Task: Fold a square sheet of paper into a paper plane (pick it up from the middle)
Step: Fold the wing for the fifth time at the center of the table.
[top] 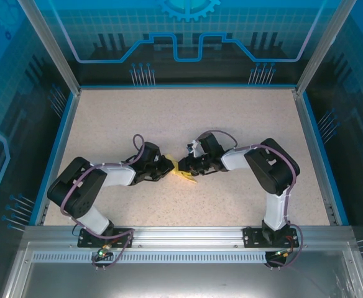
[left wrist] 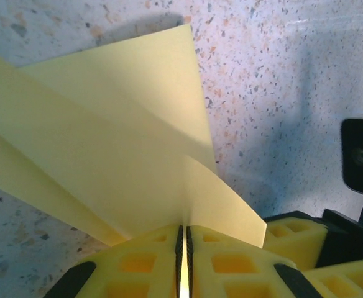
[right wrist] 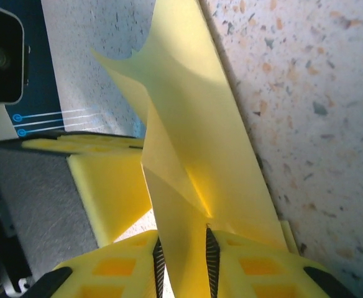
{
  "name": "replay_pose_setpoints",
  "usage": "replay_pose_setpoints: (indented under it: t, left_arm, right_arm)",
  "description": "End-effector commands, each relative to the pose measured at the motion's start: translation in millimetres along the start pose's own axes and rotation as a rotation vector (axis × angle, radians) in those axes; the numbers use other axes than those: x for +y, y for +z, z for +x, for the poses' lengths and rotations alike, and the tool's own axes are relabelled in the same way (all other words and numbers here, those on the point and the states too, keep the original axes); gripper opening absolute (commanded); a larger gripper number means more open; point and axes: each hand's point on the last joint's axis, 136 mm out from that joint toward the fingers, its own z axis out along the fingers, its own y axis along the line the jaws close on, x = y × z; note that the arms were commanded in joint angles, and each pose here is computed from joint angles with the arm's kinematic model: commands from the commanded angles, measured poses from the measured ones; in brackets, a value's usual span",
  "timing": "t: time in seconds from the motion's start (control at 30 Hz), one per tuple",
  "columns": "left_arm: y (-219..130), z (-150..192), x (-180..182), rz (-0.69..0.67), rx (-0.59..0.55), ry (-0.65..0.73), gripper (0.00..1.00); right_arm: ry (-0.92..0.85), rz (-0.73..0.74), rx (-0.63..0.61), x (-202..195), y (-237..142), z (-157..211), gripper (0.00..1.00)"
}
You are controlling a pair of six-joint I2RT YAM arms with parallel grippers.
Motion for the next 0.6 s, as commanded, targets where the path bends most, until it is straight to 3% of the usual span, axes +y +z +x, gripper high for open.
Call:
replay_pose_setpoints:
  t: [0.0,0.27,0.57]
  left_arm:
    - [4,-4,0,-0.02,-0.009,0.019,0.13]
    - [5,-4,-3,-0.017,-0.004,0.023,0.12]
    - [5,-4,-3,-0.024,0.001,0.024,0.12]
  right_arm:
    - [-0.08,0.045,0.029,2,-7,8,0.28]
    - [-0.321,0.181,0.019,-2,-25,6,0.35]
    - [-0.647,0.31,0.065,2,-17,15,0.39]
